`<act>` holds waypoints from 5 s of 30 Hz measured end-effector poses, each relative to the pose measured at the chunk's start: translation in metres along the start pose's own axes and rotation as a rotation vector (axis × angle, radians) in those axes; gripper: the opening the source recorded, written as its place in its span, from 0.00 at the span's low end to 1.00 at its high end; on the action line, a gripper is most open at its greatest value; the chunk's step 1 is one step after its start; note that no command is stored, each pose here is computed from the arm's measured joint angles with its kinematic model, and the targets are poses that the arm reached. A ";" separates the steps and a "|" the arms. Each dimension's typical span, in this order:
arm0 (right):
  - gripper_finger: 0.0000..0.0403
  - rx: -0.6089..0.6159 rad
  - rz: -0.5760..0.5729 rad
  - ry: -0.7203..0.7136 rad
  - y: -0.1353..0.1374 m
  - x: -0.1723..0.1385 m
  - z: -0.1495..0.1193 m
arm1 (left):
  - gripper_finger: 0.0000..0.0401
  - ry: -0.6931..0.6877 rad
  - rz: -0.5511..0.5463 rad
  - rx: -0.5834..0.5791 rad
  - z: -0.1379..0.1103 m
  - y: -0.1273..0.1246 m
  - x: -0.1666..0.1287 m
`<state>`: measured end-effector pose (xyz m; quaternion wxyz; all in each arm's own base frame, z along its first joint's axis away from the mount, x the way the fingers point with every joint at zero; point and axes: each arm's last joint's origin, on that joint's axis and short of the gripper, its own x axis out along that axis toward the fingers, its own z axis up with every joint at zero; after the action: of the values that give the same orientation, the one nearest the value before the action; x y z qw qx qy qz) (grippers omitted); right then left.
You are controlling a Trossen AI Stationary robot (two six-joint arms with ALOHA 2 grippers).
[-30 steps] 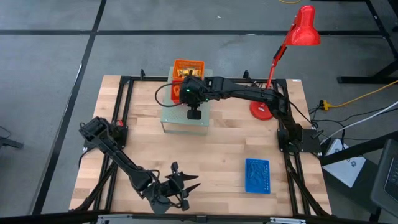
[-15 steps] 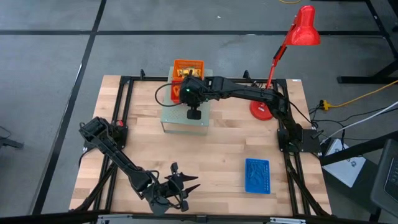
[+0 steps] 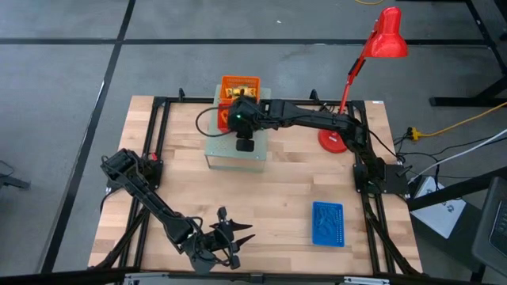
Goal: Pick & Place Office Desk Supplies
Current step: Put the blue bin on the shelf
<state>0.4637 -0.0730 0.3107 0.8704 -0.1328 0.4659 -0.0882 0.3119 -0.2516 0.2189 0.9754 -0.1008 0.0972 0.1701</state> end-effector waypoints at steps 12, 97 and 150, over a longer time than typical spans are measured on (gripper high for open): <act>0.34 0.007 -0.018 -0.137 0.000 -0.032 0.023 | 0.32 0.000 0.000 0.000 0.000 0.000 0.000; 0.36 1.201 -0.179 0.394 0.331 -0.150 -0.218 | 0.32 0.138 -0.671 0.389 -0.009 -0.031 -0.030; 0.02 0.911 -0.106 0.223 0.300 -0.143 -0.156 | 0.32 0.167 -0.655 0.400 -0.013 -0.030 -0.032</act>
<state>0.2639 0.2279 0.2470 0.7789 0.2494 0.4630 -0.3417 0.2906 -0.2925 0.2185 0.9672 0.0521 0.1702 -0.1812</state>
